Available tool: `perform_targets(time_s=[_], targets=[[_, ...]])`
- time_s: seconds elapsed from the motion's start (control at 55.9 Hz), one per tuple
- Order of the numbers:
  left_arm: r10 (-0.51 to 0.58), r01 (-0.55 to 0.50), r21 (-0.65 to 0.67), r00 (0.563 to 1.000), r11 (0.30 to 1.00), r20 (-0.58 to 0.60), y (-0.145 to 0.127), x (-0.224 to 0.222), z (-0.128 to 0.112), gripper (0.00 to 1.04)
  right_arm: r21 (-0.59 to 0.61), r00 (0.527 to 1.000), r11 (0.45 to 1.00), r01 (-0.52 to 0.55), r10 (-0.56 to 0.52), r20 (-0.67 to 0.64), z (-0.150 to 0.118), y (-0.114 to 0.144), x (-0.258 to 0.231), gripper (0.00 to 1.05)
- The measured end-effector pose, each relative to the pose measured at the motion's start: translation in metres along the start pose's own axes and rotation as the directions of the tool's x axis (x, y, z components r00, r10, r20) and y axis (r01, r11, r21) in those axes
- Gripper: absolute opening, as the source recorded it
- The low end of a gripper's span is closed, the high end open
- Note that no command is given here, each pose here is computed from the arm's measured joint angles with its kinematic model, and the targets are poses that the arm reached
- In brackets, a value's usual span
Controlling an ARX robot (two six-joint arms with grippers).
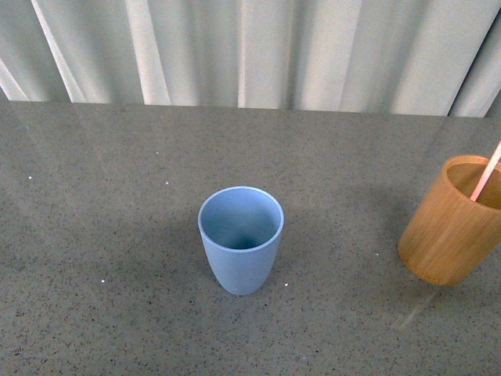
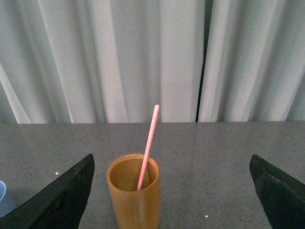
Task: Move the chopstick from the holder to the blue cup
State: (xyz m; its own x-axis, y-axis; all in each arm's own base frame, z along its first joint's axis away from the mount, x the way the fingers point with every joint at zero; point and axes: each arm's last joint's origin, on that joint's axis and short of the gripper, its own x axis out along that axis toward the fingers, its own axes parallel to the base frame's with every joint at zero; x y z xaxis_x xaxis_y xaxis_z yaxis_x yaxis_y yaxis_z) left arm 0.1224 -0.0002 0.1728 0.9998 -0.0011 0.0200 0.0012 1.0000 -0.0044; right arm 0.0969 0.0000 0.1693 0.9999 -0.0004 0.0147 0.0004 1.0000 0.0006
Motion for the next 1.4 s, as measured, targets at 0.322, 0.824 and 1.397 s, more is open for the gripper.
perform_targets(time_s=[0.322, 0.824, 1.397], targets=[[0.000, 0.000, 0.000, 1.000, 1.000, 0.002, 0.000, -0.008, 0.001, 0.04, 0.000, 1.000, 1.000, 0.000, 0.000, 0.000, 0.000, 0.000, 0.000, 0.95], [-0.001, 0.001, 0.000, 1.000, 1.000, -0.012, 0.000, -0.025, -0.003, 0.04, 0.000, 1.000, 1.000, 0.000, 0.000, 0.000, 0.000, 0.000, 0.000, 0.95], [0.000, 0.000, 0.000, 1.000, 1.000, -0.005, 0.000, -0.026, -0.003, 0.80, 0.036, 0.975, 0.999, 0.005, 0.003, -0.221, -0.002, 0.000, 0.003, 0.95]])
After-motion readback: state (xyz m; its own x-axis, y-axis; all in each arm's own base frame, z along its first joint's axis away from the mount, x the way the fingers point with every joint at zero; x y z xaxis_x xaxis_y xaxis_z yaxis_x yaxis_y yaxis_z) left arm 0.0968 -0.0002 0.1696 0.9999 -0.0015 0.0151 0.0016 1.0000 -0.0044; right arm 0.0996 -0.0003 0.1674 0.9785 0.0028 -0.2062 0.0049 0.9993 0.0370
